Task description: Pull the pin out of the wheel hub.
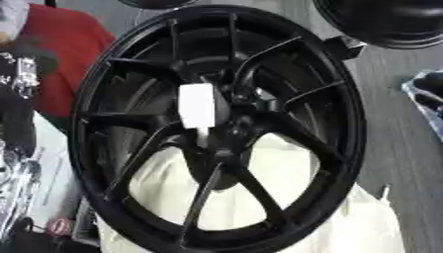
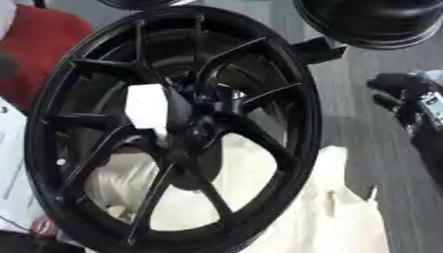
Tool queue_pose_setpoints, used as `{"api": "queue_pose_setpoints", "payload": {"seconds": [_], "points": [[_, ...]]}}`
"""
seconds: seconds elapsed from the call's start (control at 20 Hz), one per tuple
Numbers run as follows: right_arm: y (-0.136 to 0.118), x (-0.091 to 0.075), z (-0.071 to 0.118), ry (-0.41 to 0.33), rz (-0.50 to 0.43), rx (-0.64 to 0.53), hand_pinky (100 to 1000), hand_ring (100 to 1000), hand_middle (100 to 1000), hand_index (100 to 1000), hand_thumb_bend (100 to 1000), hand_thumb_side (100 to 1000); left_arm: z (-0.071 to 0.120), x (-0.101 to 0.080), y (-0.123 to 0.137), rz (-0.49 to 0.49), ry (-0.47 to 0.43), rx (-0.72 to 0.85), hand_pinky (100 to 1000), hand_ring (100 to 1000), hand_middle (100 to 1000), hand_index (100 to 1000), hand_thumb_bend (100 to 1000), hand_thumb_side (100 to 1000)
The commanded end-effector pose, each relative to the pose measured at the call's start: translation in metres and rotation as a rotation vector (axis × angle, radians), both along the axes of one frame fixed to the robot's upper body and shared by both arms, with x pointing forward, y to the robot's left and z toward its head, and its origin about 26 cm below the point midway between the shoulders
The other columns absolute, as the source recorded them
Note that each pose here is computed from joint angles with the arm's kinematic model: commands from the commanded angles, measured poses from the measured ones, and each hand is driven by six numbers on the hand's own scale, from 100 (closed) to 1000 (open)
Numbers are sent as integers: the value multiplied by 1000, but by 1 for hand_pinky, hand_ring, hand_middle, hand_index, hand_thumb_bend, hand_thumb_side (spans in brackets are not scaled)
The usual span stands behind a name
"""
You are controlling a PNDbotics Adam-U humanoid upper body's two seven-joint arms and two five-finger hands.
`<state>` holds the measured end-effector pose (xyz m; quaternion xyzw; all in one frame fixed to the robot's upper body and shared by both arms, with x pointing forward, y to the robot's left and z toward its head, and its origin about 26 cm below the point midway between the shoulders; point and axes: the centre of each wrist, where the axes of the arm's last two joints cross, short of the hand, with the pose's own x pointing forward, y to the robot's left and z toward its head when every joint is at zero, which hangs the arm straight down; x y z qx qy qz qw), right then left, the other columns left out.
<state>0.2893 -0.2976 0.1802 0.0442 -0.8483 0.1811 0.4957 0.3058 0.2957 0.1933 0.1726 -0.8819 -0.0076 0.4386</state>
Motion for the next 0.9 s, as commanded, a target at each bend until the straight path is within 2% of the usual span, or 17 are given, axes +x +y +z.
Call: {"api": "queue_pose_setpoints", "payload": {"seconds": [0.05,0.25,0.45,0.7,0.9], "points": [[-5,-4,7,-25,-11,-42,961,953,759,791,100,767,37,-8,6,-21,-69,220,837,709,607,788,100,586],[-10,-7,2,-12,-26,-70,960,953,759,791,100,769,76,-12,14,-91,-51,572,835,715,616,791,100,533],[-12,-10,-3,2,-41,-93,959,953,760,791,100,773,105,-16,18,-138,16,817,836,723,625,794,100,501],[-15,-13,-8,11,-54,-116,957,952,760,791,100,775,133,-20,12,-201,82,1036,835,734,644,798,100,448],[-17,-15,-12,17,-64,-131,956,952,760,792,100,779,146,-21,2,-264,131,1140,839,744,659,804,100,473]]}}
